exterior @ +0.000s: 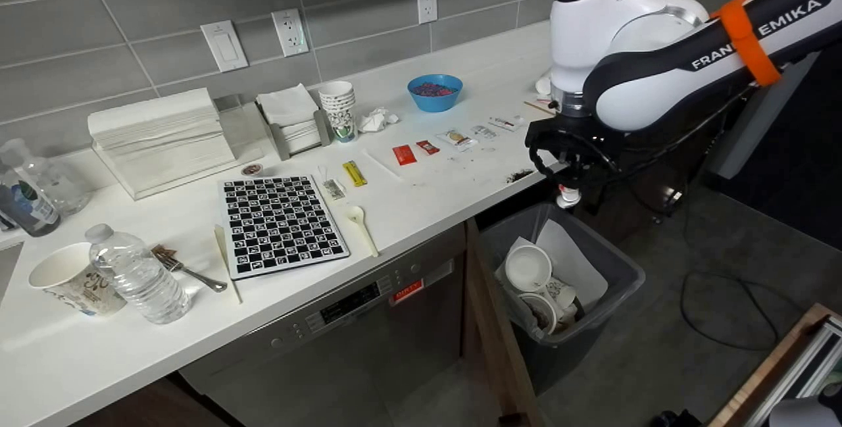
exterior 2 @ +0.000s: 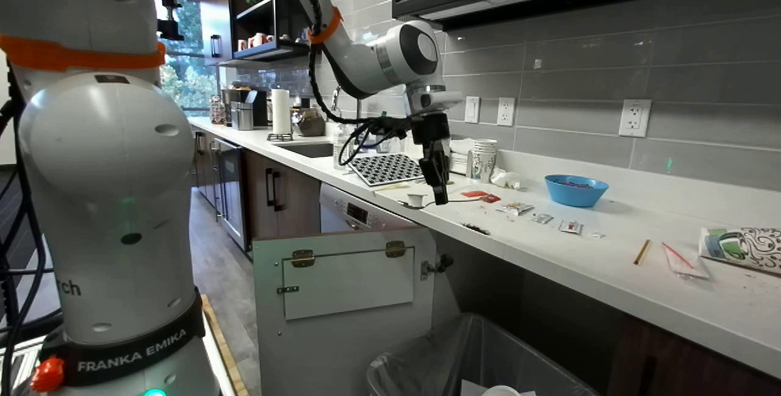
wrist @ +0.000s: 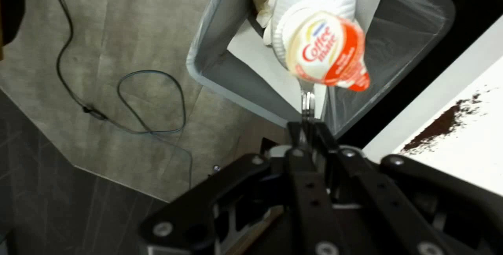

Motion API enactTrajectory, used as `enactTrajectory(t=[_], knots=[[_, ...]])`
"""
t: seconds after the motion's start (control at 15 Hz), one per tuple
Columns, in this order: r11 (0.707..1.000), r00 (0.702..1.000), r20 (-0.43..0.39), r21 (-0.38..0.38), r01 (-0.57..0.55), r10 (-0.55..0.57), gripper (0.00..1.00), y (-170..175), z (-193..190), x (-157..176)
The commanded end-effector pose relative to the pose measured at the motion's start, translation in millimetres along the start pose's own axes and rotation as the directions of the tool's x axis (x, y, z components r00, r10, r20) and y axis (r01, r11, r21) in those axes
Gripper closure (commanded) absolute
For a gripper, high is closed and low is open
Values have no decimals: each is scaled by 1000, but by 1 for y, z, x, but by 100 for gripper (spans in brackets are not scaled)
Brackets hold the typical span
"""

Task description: Put the white cup into the spoon then pick up the spoon and drop the cap into the bin

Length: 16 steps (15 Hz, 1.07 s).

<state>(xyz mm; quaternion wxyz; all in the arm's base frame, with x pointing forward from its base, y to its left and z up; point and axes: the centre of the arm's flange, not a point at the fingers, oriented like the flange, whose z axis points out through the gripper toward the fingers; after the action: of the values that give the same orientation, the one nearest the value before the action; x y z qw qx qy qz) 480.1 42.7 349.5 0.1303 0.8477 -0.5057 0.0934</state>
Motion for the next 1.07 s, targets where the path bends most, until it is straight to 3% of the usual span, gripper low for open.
enactTrajectory(t=[0.0,0.47,1.0], knots=[[993,995,-80,-97,-63,55,97,13,-15,-10],[960,968,-190,-196,-199,162,97,22,-19,-7],[918,929,-271,-238,-318,252,97,31,-10,18]])
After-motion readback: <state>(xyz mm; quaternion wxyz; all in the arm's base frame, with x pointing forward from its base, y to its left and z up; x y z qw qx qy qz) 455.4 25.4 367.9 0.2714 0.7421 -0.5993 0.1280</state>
